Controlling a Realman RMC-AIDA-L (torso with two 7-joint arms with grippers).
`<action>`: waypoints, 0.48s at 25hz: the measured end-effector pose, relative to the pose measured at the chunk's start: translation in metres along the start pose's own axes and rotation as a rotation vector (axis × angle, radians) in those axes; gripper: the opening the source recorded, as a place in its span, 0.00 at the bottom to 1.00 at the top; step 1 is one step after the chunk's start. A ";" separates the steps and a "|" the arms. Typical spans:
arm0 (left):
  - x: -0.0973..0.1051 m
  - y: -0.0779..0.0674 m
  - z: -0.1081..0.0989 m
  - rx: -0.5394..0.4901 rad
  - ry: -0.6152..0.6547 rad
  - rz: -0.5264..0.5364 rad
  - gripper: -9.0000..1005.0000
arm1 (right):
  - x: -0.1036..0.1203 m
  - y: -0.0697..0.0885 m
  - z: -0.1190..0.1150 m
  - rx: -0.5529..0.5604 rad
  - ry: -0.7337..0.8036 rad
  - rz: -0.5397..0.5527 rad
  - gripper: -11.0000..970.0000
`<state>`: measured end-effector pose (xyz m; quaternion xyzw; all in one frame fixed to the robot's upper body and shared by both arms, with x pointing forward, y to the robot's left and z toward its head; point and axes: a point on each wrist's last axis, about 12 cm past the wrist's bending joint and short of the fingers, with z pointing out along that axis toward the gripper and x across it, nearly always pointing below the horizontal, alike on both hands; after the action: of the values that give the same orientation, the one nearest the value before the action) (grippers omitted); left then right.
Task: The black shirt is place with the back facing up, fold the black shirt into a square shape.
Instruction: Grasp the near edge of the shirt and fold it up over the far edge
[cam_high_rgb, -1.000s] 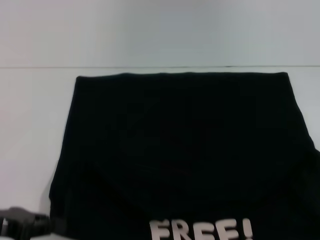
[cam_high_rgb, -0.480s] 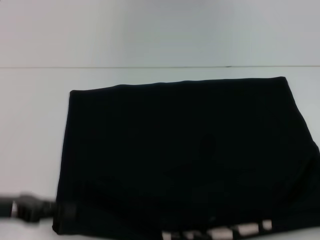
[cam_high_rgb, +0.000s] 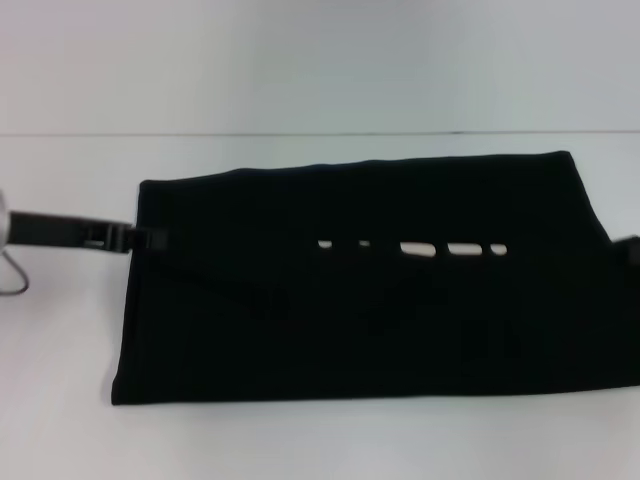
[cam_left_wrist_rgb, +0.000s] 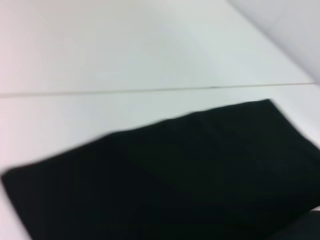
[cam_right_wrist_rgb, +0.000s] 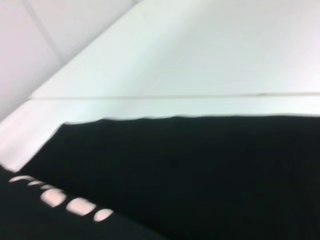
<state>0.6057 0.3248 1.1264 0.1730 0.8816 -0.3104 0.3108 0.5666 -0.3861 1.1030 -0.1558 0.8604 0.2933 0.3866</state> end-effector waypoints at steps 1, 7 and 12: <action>-0.005 0.000 0.005 -0.026 0.002 0.008 0.05 | -0.006 -0.001 0.009 0.018 -0.008 0.002 0.06; -0.022 0.004 0.032 -0.184 -0.001 0.056 0.05 | -0.031 -0.004 0.049 0.129 -0.040 0.002 0.06; -0.034 0.005 0.045 -0.267 -0.013 0.100 0.05 | -0.052 -0.001 0.079 0.220 -0.063 -0.017 0.06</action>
<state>0.6529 0.2950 1.1189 0.1717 0.9033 -0.1756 0.3518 0.6461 -0.3354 1.1007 -0.1105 0.8733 0.1987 0.4308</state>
